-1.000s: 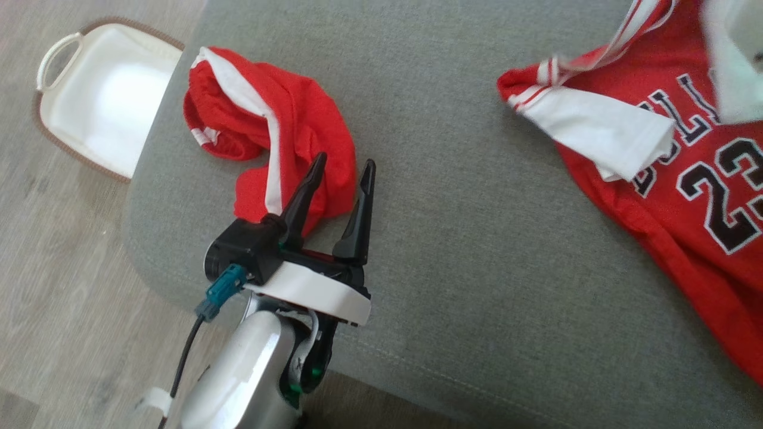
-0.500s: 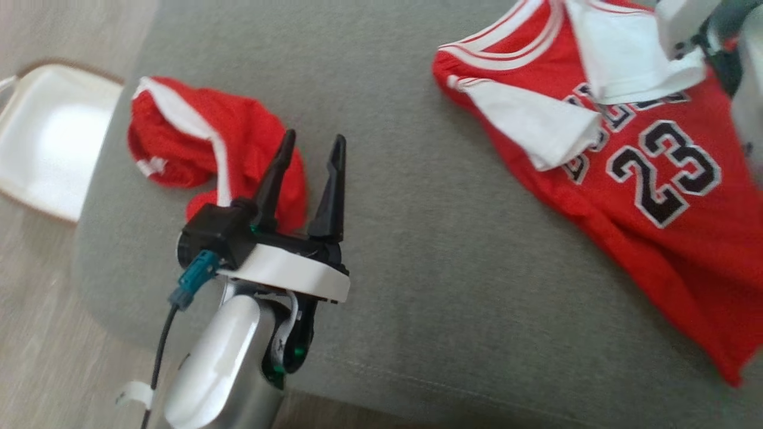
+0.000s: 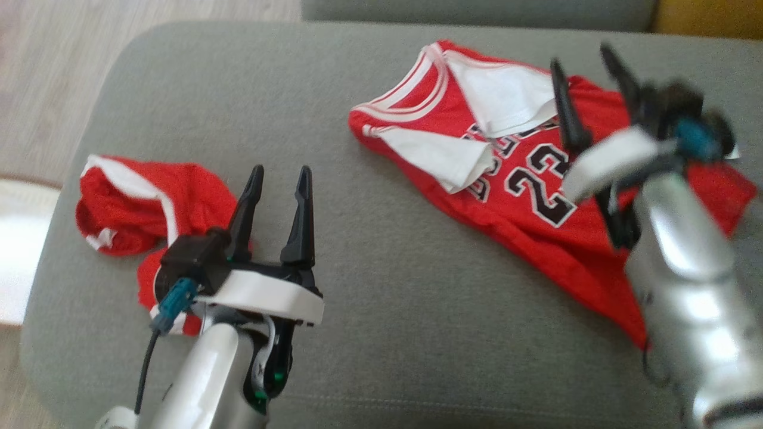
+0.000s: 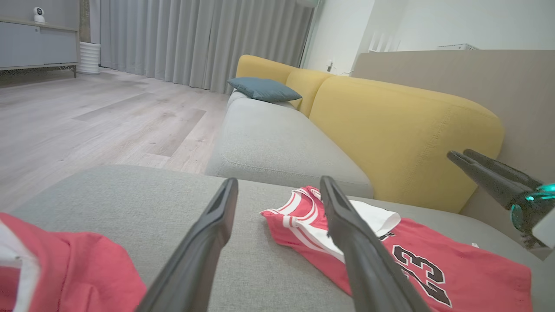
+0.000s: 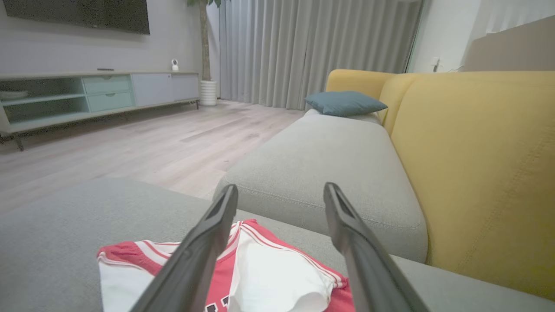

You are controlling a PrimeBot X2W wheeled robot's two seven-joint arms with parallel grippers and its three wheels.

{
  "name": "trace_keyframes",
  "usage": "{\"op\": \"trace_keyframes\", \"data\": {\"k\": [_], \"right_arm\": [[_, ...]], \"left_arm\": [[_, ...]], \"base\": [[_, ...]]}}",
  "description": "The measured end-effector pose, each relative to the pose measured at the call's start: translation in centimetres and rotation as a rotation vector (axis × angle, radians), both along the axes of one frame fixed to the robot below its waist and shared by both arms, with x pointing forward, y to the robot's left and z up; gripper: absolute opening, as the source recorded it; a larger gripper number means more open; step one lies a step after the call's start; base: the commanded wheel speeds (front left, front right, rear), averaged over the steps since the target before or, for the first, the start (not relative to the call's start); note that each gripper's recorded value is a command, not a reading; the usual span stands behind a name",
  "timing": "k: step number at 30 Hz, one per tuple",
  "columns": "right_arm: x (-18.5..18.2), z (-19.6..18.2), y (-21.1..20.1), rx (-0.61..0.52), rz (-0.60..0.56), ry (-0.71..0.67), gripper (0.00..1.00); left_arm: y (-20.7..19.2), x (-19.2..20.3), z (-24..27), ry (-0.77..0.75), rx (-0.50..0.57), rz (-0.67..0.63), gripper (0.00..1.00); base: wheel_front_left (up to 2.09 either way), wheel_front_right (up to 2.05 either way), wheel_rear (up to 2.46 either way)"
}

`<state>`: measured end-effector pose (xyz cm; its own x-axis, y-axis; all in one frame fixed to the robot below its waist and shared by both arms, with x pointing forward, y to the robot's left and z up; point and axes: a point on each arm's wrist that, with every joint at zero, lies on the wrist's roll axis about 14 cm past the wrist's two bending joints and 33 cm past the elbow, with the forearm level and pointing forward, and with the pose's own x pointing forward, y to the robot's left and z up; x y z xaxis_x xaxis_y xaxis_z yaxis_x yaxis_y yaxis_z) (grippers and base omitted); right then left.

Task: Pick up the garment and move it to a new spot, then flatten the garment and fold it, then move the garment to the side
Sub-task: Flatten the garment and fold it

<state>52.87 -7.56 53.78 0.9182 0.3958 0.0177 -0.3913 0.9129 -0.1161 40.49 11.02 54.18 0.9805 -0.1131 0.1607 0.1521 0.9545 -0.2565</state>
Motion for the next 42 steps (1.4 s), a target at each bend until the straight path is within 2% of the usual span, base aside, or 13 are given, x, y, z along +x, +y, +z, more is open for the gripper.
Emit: {"op": "trace_keyframes", "data": {"k": [9, 13, 20, 25, 31, 42], "right_arm": [[-10.8, -5.7, -4.9, 0.105, -0.170, 0.090, 1.00], [-13.3, -6.1, -6.4, 0.135, -0.219, 0.099, 1.00], [-13.6, -4.9, -6.9, 0.187, -0.242, 0.086, 1.00], [-13.2, -5.1, -8.0, 0.182, -0.275, 0.090, 1.00], [-13.0, -6.8, -10.0, 0.171, -0.336, 0.130, 1.00], [-13.0, -8.1, -12.9, 0.164, -0.422, 0.150, 1.00]], "left_arm": [[-1.8, -1.7, 0.2, -0.002, -0.021, -0.047, 1.00], [-2.4, -2.1, -0.3, 0.013, -0.020, -0.064, 1.00], [-3.3, -1.8, -1.7, 0.056, -0.026, -0.097, 1.00], [-6.3, -1.1, -5.7, 0.205, -0.023, -0.204, 1.00], [-9.9, 2.7, -7.3, 0.346, -0.045, -0.315, 1.00], [-13.0, 5.6, -12.2, 0.564, -0.052, -0.376, 1.00]], "base": [[0.00, 0.00, 0.00], [0.00, 0.00, 0.00], [0.00, 0.00, 0.00], [0.00, 0.00, 0.00], [0.00, 0.00, 0.00], [0.00, 0.00, 0.00]]}}
